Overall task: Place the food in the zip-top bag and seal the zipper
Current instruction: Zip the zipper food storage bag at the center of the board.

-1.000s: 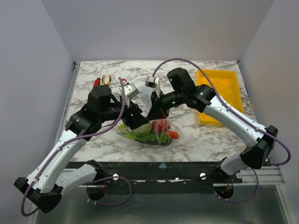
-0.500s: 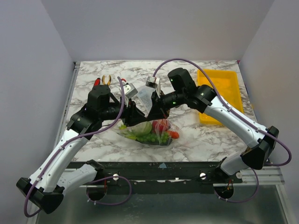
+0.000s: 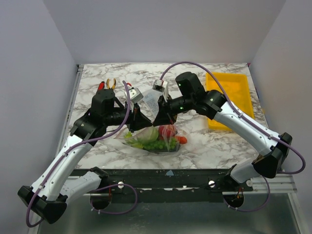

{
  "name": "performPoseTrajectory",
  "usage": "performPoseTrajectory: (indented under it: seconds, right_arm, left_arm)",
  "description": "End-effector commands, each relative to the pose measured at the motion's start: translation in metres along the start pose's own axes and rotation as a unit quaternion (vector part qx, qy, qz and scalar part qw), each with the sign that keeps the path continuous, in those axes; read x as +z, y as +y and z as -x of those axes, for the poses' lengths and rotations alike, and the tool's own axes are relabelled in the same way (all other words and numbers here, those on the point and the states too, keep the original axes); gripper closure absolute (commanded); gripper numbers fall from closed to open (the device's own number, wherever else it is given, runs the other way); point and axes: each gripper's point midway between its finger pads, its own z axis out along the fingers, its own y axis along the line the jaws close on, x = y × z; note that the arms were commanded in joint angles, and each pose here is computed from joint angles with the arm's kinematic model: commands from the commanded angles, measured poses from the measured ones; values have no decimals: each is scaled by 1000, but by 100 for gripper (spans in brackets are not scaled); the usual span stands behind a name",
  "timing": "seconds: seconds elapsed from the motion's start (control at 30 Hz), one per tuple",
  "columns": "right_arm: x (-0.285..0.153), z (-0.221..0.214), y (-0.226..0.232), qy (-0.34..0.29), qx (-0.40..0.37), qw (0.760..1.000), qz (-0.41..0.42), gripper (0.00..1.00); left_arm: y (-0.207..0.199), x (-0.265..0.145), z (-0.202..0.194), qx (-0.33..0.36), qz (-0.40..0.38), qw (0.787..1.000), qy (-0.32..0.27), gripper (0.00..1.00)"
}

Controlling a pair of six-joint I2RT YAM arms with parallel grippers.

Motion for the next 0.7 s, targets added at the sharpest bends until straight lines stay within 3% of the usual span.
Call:
performPoseTrajectory:
  seconds: [0.0, 0.33, 0.67]
  right_arm:
    - [-13, 28, -9, -61, -14, 996, -63, 100]
    - [-34, 32, -63, -113, 33, 964, -237, 100]
    - [-57, 26, -90, -141, 71, 932, -327, 100]
  left_arm:
    - [-10, -7, 6, 13, -10, 1000, -15, 100]
    - [-11, -15, 11, 14, 10, 1000, -24, 100]
    - [-7, -20, 5, 18, 29, 999, -18, 100]
